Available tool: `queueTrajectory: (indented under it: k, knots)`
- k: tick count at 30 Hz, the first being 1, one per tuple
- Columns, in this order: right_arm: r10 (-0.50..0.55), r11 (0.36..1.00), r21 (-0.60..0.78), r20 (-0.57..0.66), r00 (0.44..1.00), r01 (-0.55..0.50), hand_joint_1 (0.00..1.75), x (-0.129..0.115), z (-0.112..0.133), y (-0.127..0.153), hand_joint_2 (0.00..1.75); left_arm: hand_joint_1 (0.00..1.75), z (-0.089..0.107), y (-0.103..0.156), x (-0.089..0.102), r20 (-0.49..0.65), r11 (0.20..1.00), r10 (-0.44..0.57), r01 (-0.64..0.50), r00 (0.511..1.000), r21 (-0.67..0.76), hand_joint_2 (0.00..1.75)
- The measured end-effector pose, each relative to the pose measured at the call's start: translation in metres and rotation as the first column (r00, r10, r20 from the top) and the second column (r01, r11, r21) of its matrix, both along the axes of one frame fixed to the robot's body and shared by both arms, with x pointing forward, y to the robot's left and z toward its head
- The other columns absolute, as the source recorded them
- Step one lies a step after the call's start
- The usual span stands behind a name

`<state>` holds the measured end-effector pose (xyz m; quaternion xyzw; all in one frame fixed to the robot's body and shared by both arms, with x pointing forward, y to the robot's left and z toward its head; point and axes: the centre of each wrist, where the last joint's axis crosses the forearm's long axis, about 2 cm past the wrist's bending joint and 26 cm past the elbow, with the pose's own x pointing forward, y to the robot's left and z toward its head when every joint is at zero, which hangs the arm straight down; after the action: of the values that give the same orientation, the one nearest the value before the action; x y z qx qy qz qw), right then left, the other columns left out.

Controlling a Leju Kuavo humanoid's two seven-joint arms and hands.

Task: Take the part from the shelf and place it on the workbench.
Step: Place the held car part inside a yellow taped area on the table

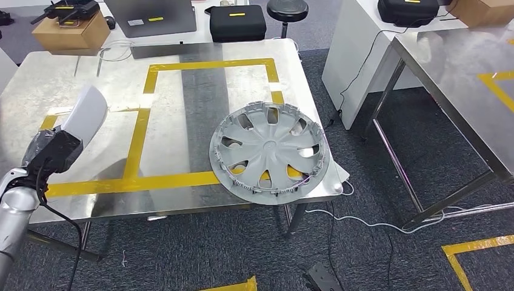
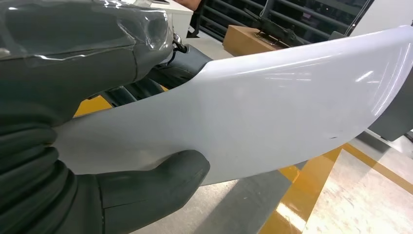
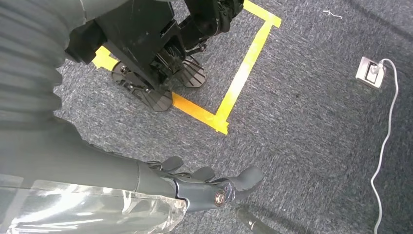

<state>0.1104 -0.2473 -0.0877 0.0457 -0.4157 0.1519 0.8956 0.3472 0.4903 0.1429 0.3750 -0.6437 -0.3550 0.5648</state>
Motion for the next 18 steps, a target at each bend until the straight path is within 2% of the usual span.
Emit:
queueTrajectory:
  k: [1, 3, 7, 18]
  knots:
    - [0.0, 1.0, 0.0, 0.0, 1.0, 0.0, 0.0, 0.0, 0.0, 0.0, 0.0, 0.0, 0.0001, 0.0, 0.0, 0.002, 1.0, 0.001, -0.001, 1.0, 0.001, 1.75]
    - [0.001, 1.0, 0.0, 0.0, 1.0, -0.001, 0.0, 0.0, 0.0, 0.0, 0.0, 0.0, 0.0005, 0.0002, 0.0, 0.009, 1.0, 0.007, -0.007, 1.0, 0.008, 1.75]
    - [0.003, 1.0, 0.0, 0.001, 1.0, -0.003, 0.0, 0.0004, 0.0001, 0.0002, 0.0, 0.0, 0.0019, -0.0001, 0.0002, 0.025, 1.0, 0.018, -0.018, 1.0, 0.021, 0.0]
    - [0.007, 1.0, -0.002, 0.0, 1.0, -0.007, 0.0, 0.0008, 0.0001, 0.0001, 0.0, 0.0, 0.0031, -0.0011, 0.0, 0.04, 0.999, 0.015, -0.016, 0.999, 0.033, 0.0]
